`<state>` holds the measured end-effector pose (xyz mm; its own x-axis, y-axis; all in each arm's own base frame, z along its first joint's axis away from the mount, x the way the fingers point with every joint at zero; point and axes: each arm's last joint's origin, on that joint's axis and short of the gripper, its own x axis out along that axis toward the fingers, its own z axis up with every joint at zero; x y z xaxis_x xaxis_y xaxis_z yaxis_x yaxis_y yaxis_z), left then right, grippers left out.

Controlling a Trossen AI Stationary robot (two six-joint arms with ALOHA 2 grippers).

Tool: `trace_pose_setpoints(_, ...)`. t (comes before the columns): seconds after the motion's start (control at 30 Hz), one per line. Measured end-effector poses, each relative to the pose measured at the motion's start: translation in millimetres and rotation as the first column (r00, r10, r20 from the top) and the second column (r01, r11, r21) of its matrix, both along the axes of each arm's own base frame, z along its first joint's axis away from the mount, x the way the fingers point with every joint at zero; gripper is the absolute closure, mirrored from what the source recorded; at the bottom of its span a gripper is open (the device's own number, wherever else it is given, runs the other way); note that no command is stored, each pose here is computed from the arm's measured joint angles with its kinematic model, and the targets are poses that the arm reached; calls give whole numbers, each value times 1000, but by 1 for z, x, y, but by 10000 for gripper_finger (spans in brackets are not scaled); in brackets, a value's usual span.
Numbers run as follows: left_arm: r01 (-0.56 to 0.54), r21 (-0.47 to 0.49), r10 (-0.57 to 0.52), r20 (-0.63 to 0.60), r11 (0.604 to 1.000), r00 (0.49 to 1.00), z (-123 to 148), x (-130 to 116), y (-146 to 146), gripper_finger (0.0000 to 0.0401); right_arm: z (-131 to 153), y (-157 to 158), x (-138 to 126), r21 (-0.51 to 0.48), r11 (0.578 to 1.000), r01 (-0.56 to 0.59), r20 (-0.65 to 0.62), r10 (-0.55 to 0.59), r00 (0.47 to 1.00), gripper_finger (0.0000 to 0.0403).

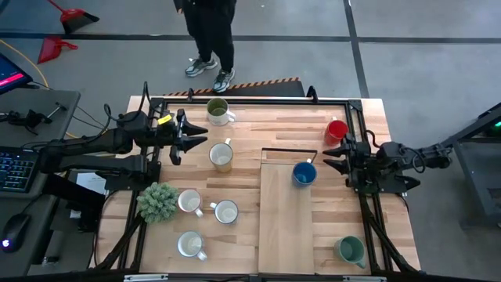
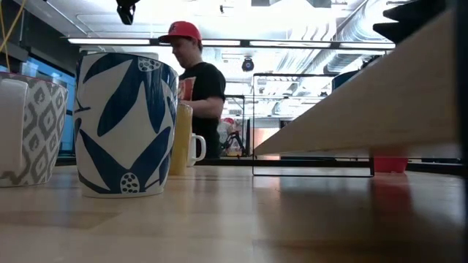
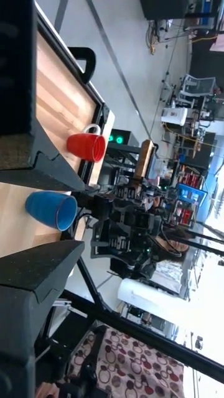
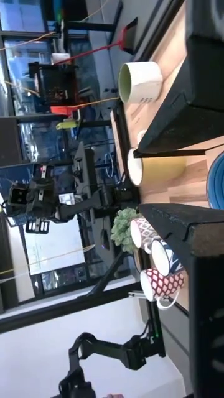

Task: Place coffee mugs
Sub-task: Put the white mug on the shelf

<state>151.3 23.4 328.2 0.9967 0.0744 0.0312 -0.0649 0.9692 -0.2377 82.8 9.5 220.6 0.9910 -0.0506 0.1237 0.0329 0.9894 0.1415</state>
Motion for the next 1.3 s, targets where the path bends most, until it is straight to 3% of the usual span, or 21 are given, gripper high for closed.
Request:
trace_pose_setpoints(0.23,51,-11,-50,20,999,999,2,0,-1,272,-2,-5,0,-43,999,26,-16,-27,1000,277)
trace_pose_setpoints(0.47,51,-12,-50,21,999,999,2,0,-1,272,-10,-14,0,-23,993,118,-101,-120,988,277)
trace_pose_setpoints(0.97,50,6,-50,48,999,998,5,-1,-2,272,-16,-15,1,-77,994,79,-158,-90,983,277)
trace_pose_setpoints(1.3,41,64,-42,13,997,999,4,-13,-3,272,-16,-20,-1,-73,965,251,-158,-259,953,277)
